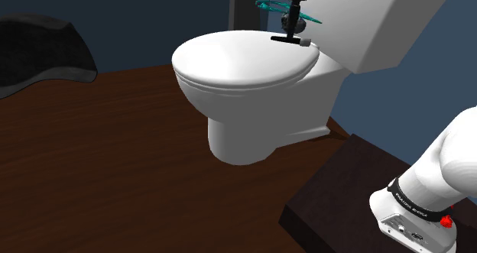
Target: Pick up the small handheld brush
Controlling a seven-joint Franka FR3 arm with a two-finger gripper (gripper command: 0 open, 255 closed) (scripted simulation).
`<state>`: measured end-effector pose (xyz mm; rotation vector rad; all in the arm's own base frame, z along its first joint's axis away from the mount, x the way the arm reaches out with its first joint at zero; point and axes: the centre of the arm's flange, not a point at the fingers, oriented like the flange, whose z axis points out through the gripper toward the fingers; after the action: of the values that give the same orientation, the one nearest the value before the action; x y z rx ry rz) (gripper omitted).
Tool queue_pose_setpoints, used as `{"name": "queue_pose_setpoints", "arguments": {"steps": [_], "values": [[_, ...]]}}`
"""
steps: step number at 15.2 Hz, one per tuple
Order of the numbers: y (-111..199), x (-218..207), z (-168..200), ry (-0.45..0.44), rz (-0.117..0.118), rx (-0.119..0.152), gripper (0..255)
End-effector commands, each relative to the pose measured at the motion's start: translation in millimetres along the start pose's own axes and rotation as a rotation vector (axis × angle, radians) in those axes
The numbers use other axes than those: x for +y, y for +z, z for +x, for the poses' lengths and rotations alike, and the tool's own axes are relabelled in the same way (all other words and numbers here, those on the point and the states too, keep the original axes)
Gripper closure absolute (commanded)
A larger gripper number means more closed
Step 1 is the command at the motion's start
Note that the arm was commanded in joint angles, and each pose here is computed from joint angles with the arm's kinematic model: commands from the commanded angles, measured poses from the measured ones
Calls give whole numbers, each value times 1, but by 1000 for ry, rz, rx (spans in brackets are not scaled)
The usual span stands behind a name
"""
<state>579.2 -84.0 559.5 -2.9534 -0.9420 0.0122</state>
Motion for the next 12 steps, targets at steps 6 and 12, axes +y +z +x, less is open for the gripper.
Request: {"name": "queue_pose_setpoints", "arguments": {"steps": [6,12], "values": [[19,1,0,-1,-1,0,255],[18,2,0,-1,0,1,255]]}}
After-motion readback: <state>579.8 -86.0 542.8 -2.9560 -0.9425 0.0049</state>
